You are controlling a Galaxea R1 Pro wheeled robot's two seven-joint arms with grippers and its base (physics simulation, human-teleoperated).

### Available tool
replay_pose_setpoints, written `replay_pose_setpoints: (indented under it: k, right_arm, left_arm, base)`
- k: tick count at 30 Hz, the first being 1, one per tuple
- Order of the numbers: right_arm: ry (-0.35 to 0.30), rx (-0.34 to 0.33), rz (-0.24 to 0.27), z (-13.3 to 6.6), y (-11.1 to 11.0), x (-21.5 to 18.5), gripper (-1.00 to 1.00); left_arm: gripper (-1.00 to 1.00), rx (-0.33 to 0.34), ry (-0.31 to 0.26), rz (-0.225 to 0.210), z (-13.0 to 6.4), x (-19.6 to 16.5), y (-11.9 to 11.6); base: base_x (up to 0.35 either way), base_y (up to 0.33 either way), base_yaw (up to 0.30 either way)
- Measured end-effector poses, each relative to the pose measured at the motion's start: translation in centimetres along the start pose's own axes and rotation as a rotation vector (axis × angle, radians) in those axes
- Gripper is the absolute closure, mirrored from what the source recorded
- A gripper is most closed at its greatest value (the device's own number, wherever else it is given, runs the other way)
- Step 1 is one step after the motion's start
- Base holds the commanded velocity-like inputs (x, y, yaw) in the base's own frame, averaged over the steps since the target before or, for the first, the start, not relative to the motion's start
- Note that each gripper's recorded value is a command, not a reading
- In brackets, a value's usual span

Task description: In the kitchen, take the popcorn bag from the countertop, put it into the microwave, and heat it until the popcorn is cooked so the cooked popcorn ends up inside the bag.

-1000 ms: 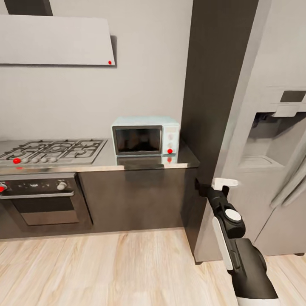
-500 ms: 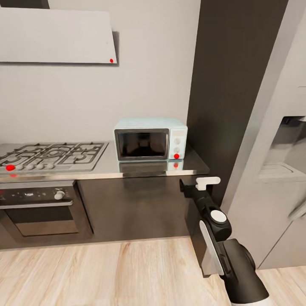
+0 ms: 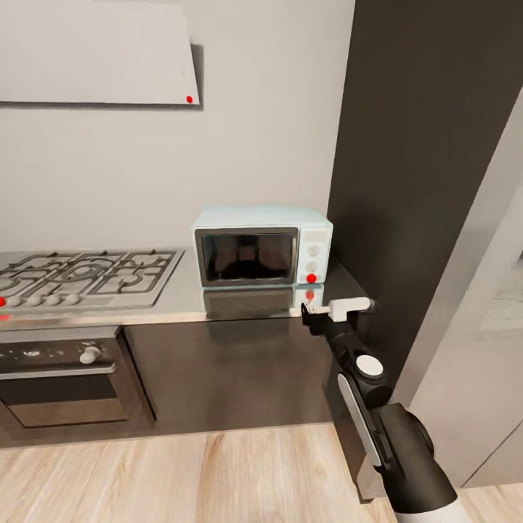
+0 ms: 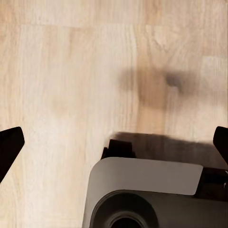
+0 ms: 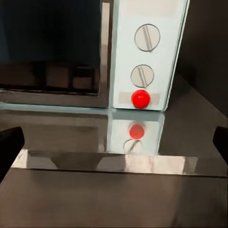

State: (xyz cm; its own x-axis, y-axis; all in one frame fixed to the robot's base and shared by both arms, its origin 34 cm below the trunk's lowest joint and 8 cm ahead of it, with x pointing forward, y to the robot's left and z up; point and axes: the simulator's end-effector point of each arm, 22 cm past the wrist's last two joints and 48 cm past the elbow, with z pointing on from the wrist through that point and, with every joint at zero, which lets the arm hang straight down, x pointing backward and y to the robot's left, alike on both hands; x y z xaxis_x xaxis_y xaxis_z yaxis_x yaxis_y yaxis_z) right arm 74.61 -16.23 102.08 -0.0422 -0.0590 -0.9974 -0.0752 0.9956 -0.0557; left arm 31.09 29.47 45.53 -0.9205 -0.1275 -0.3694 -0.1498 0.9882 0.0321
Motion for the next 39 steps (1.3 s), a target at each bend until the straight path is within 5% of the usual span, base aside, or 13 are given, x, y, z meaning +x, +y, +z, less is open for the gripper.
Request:
replay_pose_setpoints:
  k: [28, 39]
  right_arm:
    - [-0.035, 0.005, 0.002, -0.2, -0.1, -0.4, -1.00]
    - [-0.039, 0.058, 0.026, 0.2, -2.8, -0.9, -1.00]
  left_arm:
    - [-1.00, 0.001, 0.000, 0.002, 0.0, 0.0, 0.0]
    - [-1.00, 0.001, 0.000, 0.005, 0.0, 0.0, 0.0]
  base:
    - [0.233, 0.043, 0.000]
    - [0.026, 0.000, 0.000]
